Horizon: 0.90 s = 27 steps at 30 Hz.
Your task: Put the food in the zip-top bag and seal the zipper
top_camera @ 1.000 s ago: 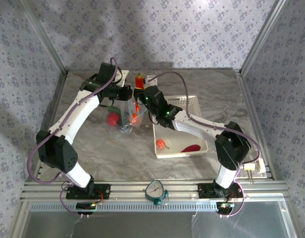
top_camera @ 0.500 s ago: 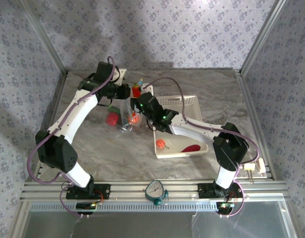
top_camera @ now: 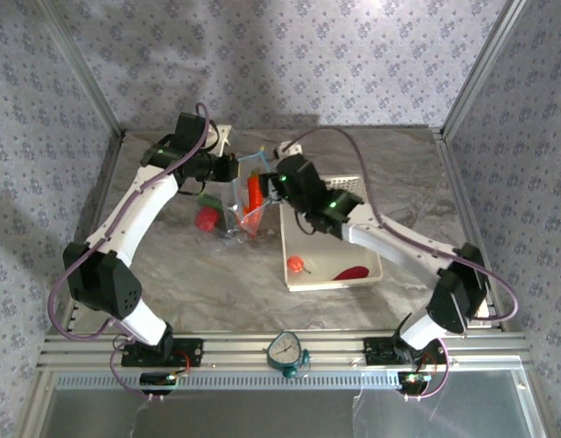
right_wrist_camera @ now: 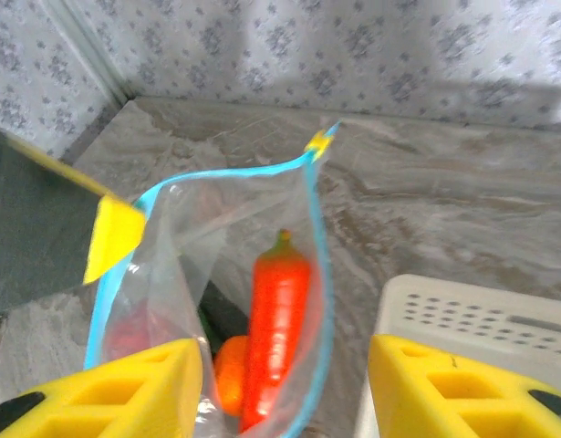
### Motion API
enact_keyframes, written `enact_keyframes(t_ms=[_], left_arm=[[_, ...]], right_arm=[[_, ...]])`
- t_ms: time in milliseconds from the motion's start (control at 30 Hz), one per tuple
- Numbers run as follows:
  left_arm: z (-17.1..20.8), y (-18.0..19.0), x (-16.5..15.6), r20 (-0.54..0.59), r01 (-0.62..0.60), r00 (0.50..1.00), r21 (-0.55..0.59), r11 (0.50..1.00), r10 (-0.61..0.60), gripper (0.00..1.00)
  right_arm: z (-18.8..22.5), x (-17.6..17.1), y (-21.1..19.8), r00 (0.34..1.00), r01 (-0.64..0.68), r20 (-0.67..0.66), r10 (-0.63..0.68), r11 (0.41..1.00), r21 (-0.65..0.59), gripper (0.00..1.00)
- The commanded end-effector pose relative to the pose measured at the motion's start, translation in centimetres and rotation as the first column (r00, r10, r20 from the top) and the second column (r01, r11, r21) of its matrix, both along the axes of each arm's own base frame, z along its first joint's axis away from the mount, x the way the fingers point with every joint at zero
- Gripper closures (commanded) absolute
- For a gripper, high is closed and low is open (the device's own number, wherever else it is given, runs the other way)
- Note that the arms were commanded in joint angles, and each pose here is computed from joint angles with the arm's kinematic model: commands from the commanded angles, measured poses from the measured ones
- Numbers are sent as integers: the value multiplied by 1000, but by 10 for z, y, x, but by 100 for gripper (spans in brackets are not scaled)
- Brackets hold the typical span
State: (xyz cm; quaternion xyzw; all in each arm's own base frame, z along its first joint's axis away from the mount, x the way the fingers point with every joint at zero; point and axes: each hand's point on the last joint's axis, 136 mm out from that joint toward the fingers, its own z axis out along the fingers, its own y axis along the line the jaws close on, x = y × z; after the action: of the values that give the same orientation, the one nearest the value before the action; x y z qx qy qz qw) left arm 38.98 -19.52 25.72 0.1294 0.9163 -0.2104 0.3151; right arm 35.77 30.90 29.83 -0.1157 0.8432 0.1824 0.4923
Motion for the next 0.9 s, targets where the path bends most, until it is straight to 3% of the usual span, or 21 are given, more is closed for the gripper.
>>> enact_keyframes(t_ms=[0, 133, 333, 500, 867], left_arm=[[30, 0, -4, 72, 18, 997, -42, 999, -15, 89], [30, 0, -6, 78, 22, 997, -48, 999, -18, 89], [26, 0, -7, 65, 21, 998, -44, 999, -18, 88], [26, 0, -8, 63, 20, 998, -44, 999, -17, 86], [26, 2, -10, 64, 19, 998, -38, 999, -16, 86]], right_arm=[[-10, -27, -52, 977, -89, -205, 59, 986, -140, 49], [-57, -60, -83, 889, -175, -445, 108, 978, -111, 51], [-131, -100, -85, 716, -261, -675, 177, 965, -24, 47], [-171, -120, -65, 612, -347, -759, 223, 938, -3, 45], [-220, -133, -52, 527, -386, -835, 159, 920, -68, 45]])
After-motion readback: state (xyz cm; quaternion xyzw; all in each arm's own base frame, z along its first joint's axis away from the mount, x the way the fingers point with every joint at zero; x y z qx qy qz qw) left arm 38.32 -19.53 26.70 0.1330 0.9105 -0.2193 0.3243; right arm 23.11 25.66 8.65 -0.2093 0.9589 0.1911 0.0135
